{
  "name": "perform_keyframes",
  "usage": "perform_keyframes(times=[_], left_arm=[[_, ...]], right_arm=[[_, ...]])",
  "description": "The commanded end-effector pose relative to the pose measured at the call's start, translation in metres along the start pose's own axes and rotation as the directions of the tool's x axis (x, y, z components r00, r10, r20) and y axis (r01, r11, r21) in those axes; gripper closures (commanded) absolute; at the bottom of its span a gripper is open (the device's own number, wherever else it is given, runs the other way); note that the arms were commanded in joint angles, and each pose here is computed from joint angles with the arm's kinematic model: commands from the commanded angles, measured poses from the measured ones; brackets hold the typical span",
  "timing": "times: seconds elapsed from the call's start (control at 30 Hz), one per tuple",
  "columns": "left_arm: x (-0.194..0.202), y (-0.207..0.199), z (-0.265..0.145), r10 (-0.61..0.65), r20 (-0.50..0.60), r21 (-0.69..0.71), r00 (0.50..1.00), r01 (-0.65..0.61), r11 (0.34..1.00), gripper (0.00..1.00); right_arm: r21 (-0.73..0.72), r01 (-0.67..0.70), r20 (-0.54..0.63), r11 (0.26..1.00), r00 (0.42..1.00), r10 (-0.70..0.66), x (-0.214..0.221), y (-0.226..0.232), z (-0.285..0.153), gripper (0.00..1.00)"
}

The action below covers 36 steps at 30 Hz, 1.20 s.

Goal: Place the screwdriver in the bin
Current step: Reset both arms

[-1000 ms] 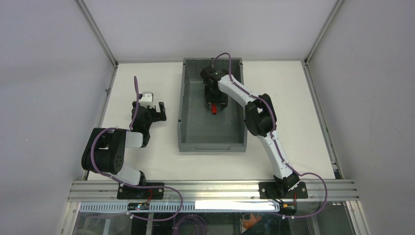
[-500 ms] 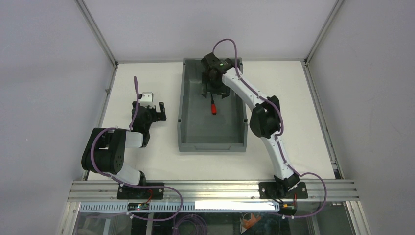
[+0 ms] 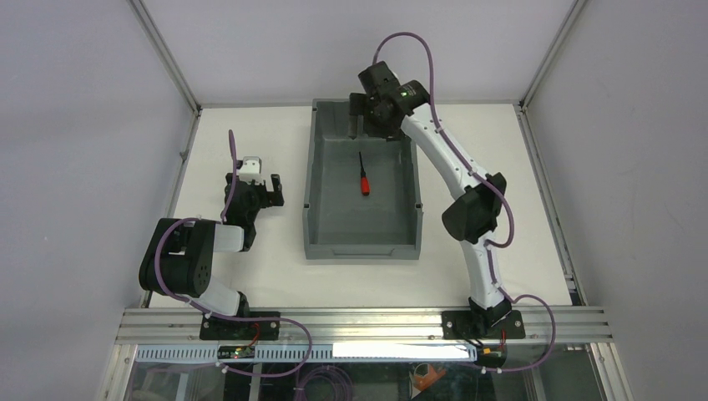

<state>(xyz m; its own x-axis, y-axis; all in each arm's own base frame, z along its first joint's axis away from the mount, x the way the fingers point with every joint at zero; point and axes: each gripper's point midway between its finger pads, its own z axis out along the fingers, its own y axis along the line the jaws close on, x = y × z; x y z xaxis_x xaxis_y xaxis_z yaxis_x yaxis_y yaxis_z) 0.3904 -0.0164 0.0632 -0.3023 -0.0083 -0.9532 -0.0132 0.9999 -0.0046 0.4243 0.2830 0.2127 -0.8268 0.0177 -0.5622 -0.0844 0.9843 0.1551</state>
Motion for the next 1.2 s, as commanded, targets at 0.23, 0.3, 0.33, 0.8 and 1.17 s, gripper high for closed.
perform_keyframes(times=[0.23, 0.3, 0.33, 0.8, 1.17], left_arm=[[-0.017, 0.001, -0.002, -0.015, 0.056, 0.007, 0.998, 0.015, 1.000, 0.01], [-0.017, 0.001, -0.002, -0.015, 0.054, 0.007, 0.998, 0.015, 1.000, 0.01], [-0.017, 0.001, -0.002, -0.016, 0.055, 0.007, 0.998, 0.015, 1.000, 0.01], [-0.017, 0.000, -0.002, -0.015, 0.055, 0.008, 0.998, 0.015, 1.000, 0.01], [-0.017, 0.001, -0.002, -0.015, 0.056, 0.007, 0.998, 0.015, 1.000, 0.01]], right_arm=[[-0.090, -0.008, 0.321, 0.996, 0.946, 0.037, -0.079, -0.026, -0.123, 0.01], [-0.069, -0.014, 0.350, 0.998, 0.936, 0.037, -0.084, -0.039, -0.131, 0.01], [-0.062, -0.020, 0.361, 0.998, 0.932, 0.041, -0.086, -0.046, -0.135, 0.01], [0.080, -0.171, 0.456, 0.982, 0.882, 0.116, -0.088, -0.166, -0.149, 0.01], [0.175, -0.259, 0.474, 0.950, 0.868, 0.149, -0.052, -0.238, -0.120, 0.01]])
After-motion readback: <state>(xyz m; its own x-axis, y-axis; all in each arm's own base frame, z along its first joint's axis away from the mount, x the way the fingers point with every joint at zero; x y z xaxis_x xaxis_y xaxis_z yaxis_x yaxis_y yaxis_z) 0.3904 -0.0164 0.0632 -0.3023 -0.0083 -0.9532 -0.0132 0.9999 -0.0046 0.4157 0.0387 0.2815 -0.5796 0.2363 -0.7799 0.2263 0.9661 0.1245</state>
